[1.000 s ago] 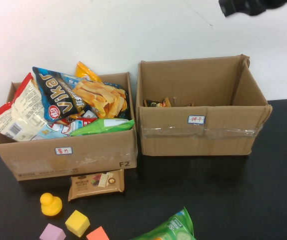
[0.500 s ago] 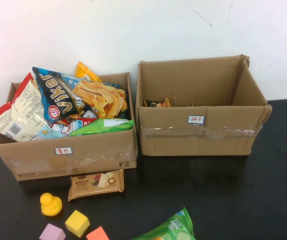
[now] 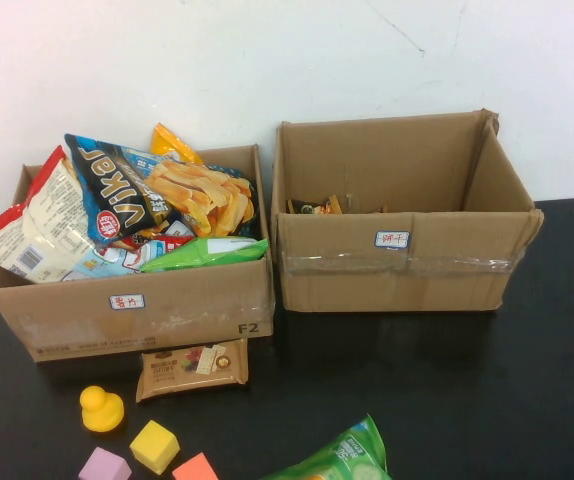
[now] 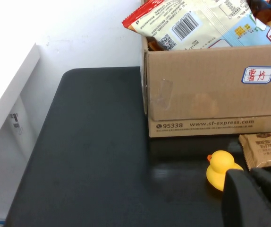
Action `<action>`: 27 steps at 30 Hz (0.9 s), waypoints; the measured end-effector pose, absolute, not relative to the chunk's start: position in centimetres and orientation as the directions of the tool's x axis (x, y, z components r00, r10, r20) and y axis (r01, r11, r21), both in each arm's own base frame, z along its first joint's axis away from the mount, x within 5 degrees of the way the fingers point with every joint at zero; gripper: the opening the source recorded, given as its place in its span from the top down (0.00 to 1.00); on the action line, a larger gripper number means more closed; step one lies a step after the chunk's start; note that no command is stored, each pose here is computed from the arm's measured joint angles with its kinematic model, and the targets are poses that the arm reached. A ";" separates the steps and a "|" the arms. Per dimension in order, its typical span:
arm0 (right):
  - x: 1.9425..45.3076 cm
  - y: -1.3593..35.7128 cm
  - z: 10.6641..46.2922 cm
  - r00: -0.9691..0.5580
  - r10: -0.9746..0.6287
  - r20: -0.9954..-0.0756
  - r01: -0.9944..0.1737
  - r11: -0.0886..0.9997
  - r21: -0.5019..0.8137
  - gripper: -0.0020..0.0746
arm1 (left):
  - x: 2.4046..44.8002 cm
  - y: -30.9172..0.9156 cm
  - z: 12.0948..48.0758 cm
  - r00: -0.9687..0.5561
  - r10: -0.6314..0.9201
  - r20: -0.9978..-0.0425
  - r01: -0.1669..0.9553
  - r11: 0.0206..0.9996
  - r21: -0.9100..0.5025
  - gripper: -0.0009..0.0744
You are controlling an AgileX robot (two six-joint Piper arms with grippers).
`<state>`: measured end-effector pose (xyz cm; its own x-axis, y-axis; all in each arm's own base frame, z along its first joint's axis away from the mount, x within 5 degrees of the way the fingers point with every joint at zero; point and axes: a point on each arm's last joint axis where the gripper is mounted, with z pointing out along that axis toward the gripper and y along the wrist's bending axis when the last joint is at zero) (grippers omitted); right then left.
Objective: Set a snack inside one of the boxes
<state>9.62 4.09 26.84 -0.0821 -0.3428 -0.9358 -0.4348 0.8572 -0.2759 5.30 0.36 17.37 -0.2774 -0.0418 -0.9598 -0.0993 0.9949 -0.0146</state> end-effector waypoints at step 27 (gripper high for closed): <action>5.4 -0.3 17.4 -0.269 -0.140 -0.953 0.007 0.989 -0.147 0.97 | 5.3 0.4 17.4 -0.277 -0.044 -0.960 -0.100 0.995 -0.017 0.99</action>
<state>5.36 -0.33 17.38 -0.2692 -0.1398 -0.9529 0.0067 0.9891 -0.1470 5.30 0.36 17.37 -0.2772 -0.0440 -0.9598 -0.0999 0.9949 -0.0167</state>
